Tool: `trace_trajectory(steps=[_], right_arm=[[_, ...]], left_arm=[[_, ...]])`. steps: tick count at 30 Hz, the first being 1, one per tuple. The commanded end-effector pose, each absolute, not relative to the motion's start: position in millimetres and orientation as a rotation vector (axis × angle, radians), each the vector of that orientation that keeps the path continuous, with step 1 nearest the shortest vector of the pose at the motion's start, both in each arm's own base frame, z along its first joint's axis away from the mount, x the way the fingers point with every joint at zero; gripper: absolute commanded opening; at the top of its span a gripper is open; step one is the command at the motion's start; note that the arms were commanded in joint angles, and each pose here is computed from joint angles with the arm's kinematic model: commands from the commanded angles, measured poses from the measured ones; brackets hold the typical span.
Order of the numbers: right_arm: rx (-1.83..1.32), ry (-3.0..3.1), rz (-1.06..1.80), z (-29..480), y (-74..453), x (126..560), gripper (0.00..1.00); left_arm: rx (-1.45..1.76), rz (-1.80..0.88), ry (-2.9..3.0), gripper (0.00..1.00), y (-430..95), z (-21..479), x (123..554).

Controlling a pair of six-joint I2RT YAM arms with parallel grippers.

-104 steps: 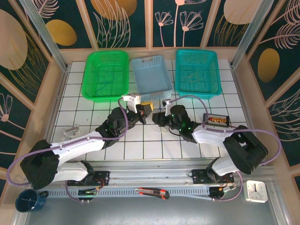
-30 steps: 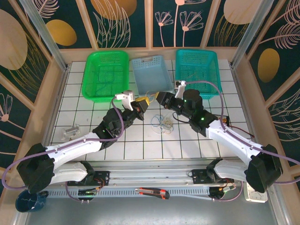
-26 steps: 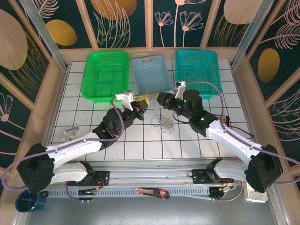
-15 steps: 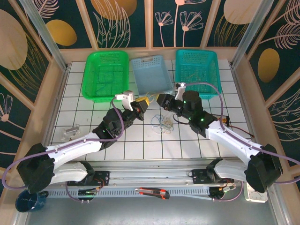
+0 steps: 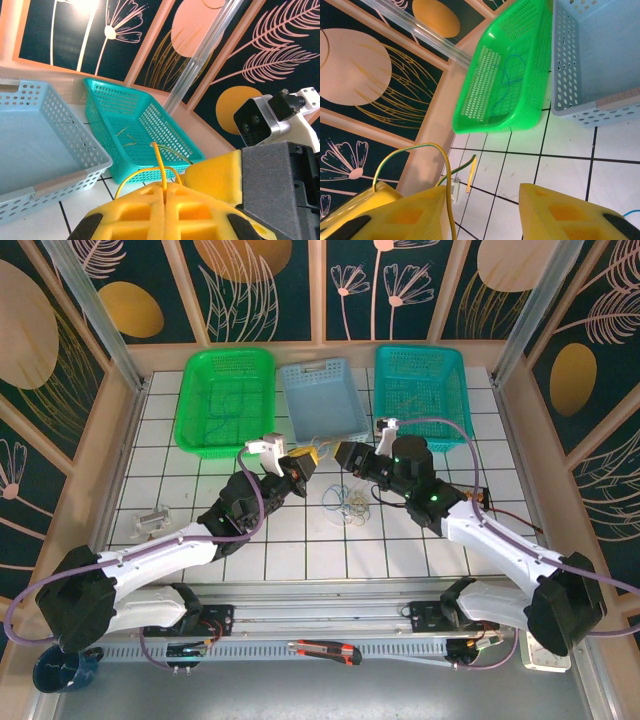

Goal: Untangle the cables

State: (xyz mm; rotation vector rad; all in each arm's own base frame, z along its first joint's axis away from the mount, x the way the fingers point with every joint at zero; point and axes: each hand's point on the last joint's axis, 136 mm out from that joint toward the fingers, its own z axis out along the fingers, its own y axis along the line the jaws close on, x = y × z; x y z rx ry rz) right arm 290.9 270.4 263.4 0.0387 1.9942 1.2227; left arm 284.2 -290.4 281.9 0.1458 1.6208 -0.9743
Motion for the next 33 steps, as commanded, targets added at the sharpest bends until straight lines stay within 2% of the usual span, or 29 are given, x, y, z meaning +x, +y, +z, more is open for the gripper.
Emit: trace_trajectory(steps=[1, 18, 26, 29, 33], right_arm=[[0.014, 1.991, 1.214, 264.3, 267.7, 285.7, 0.42], [-0.061, 1.993, 1.259, 271.4, 282.1, 276.3, 0.46], [-0.07, 1.992, 1.272, 274.2, 284.9, 273.3, 0.44], [-0.074, 1.993, 1.274, 274.0, 285.9, 272.2, 0.35], [-0.077, 1.997, 1.219, 274.9, 280.3, 274.6, 0.05]], left_arm=[[0.139, -0.974, 1.575, 0.0, -286.3, 292.8, 283.4], [0.141, -0.977, 1.574, 0.0, -286.9, 293.2, 283.3], [0.14, -0.977, 1.573, 0.0, -286.4, 293.3, 283.3], [0.14, -0.976, 1.573, 0.0, -286.5, 293.4, 283.2], [0.142, -0.972, 1.575, 0.0, -286.2, 292.5, 283.1]])
